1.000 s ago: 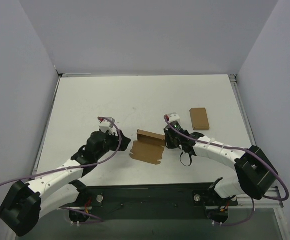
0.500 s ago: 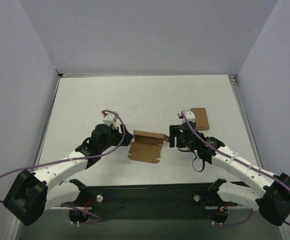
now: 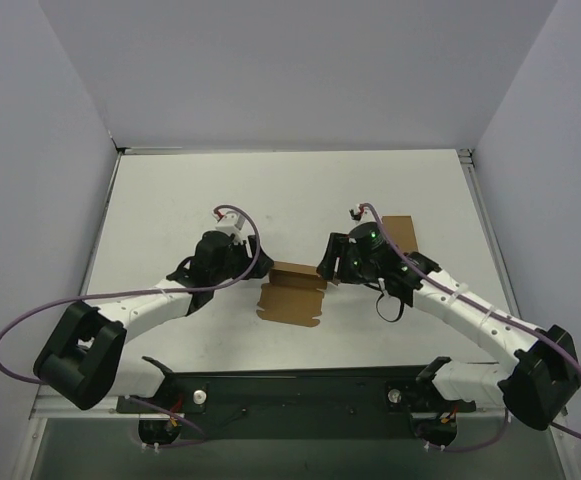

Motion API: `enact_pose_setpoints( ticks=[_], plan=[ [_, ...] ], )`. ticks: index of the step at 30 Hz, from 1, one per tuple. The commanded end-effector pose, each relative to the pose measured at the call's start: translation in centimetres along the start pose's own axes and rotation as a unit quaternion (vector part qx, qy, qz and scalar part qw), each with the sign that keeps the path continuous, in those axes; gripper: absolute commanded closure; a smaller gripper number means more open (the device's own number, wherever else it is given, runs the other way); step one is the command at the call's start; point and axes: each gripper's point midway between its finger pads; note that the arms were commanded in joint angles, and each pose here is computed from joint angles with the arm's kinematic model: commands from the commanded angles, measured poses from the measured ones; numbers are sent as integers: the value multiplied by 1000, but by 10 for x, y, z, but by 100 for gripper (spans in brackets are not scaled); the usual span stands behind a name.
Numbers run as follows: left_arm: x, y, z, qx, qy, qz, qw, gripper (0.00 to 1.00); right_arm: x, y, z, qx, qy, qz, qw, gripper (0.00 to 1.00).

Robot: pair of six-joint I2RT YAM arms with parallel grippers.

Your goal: Fold the paper box

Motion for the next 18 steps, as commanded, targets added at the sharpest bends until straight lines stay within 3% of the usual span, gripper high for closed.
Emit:
enact_pose_setpoints(
  ticks=[1,18],
  plan=[
    [-7,-20,-22,8,-26,42,999,29,-8,18,-5,-30,18,-24,999,45],
    [-19,-13,-12,18,-13,47,999,43,-39,15,-3,-23,43,-9,999,49]
  ],
)
Point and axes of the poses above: each gripper's point midway between its finger pads, its own x axis back along the fingers, its own y axis along the line the jaws close on, z = x × y
